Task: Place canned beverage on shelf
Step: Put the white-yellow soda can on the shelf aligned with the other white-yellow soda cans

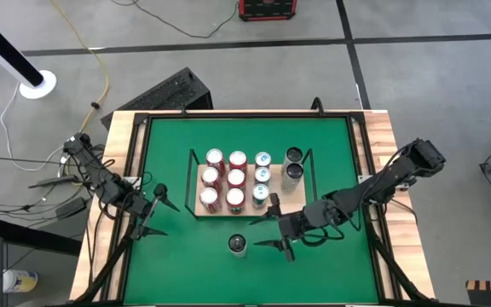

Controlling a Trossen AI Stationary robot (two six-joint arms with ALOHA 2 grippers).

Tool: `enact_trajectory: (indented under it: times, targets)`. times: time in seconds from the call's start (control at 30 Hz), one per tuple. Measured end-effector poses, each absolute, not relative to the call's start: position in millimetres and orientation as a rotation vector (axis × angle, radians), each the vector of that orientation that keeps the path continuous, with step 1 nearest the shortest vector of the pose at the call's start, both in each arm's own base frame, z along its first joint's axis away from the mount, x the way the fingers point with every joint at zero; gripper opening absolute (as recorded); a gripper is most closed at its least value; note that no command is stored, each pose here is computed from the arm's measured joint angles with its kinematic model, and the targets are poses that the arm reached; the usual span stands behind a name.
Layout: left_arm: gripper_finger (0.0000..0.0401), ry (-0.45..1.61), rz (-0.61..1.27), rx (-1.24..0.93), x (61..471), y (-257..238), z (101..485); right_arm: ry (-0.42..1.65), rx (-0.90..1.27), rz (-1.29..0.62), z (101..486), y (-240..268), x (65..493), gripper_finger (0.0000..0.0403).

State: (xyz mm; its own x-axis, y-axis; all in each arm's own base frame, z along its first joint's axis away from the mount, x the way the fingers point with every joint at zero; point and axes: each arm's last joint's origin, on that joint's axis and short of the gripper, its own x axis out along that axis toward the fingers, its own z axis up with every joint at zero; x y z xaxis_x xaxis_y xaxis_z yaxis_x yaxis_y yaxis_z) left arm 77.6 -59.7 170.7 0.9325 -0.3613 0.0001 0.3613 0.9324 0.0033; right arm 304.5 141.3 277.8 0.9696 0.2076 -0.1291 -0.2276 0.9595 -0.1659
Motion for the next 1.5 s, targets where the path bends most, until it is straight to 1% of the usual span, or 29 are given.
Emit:
enact_trajectory:
  times: [0.2, 0.4, 0.47, 0.73, 1.0, 1.1, 1.27, 1.5]
  targets:
    - [0.0368, 0.000, -0.367, 0.004, 78, -60, 171, 0.180, -0.184, 0.267, 267, 157, 336, 0.0276]
    - [0.0368, 0.000, -0.367, 0.004, 78, -60, 171, 0.325, -0.245, 0.281, 272, 171, 360, 0.0276]
    - [0.0368, 0.000, -0.368, 0.004, 78, -60, 171, 0.346, -0.229, 0.277, 274, 174, 365, 0.0276]
    - [0.0368, 0.001, -0.367, 0.005, 78, -60, 171, 0.409, -0.109, 0.231, 263, 167, 375, 0.0276]
    - [0.0368, 0.001, -0.367, 0.005, 78, -60, 171, 0.408, -0.112, 0.194, 263, 167, 374, 0.0279]
    - [0.0368, 0.001, -0.367, 0.005, 78, -60, 171, 0.419, -0.123, 0.189, 262, 167, 374, 0.0290]
    - [0.0368, 0.001, -0.366, 0.005, 78, -60, 171, 0.442, -0.157, 0.108, 260, 164, 373, 0.0323]
    - [0.0368, 0.001, -0.366, 0.005, 78, -60, 171, 0.460, -0.123, 0.111, 258, 164, 372, 0.0369]
